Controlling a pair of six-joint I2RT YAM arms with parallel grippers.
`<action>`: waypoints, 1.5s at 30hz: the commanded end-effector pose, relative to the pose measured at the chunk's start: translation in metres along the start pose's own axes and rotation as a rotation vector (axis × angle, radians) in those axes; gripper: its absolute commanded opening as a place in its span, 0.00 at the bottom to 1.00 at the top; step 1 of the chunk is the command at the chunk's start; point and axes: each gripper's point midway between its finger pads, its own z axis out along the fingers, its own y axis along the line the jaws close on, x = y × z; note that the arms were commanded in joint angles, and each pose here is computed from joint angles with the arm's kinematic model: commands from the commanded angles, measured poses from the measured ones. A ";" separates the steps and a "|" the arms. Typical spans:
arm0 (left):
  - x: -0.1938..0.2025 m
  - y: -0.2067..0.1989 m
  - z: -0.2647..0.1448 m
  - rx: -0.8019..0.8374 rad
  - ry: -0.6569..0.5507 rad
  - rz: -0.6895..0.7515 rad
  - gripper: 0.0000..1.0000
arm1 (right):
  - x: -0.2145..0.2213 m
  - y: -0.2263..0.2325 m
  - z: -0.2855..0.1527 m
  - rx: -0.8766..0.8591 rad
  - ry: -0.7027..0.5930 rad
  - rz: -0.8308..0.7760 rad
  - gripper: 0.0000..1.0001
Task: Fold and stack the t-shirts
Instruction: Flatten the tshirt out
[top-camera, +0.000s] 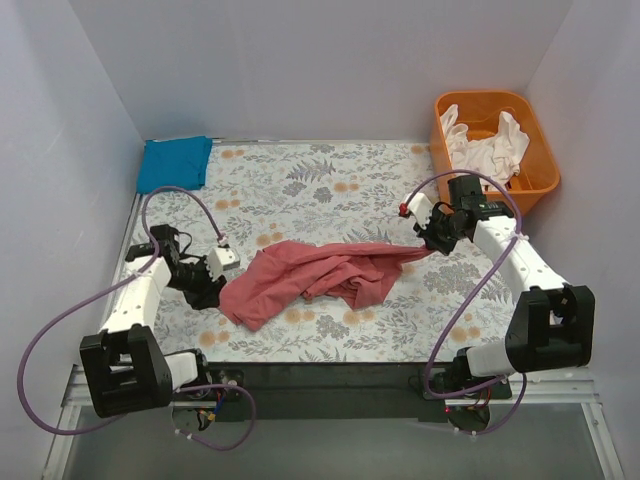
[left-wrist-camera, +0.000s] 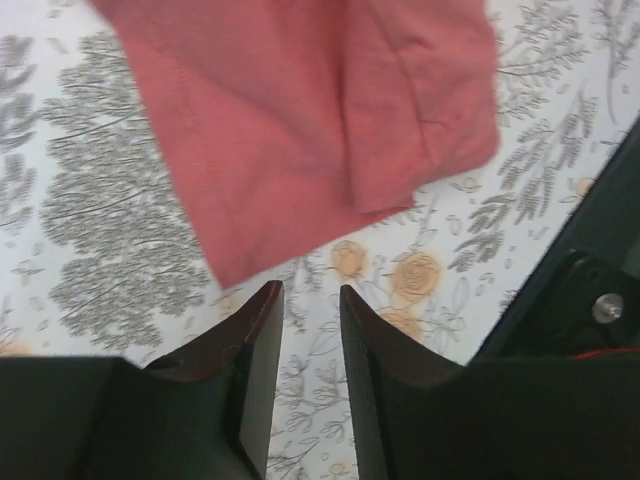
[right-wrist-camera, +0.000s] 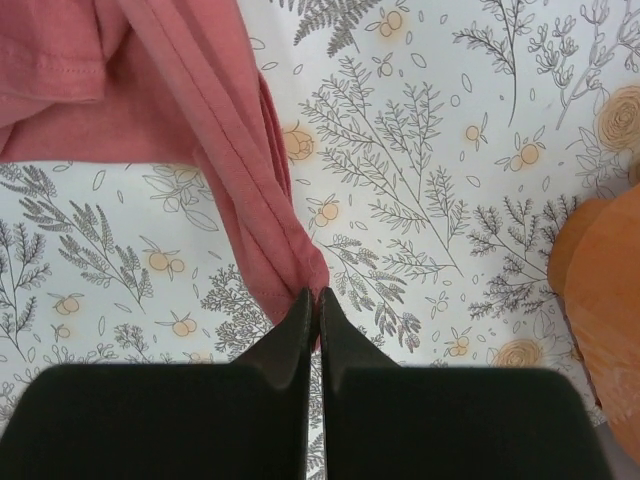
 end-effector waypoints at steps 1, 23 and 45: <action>-0.023 0.048 -0.020 -0.134 -0.084 -0.113 0.34 | 0.003 0.021 -0.007 -0.058 -0.010 -0.084 0.01; 0.006 0.051 0.027 -0.340 0.252 -0.502 0.60 | 0.015 0.056 -0.005 -0.133 0.011 -0.059 0.01; -0.070 0.177 0.008 -0.553 0.084 -0.526 0.39 | -0.021 0.038 -0.005 -0.147 -0.060 0.031 0.01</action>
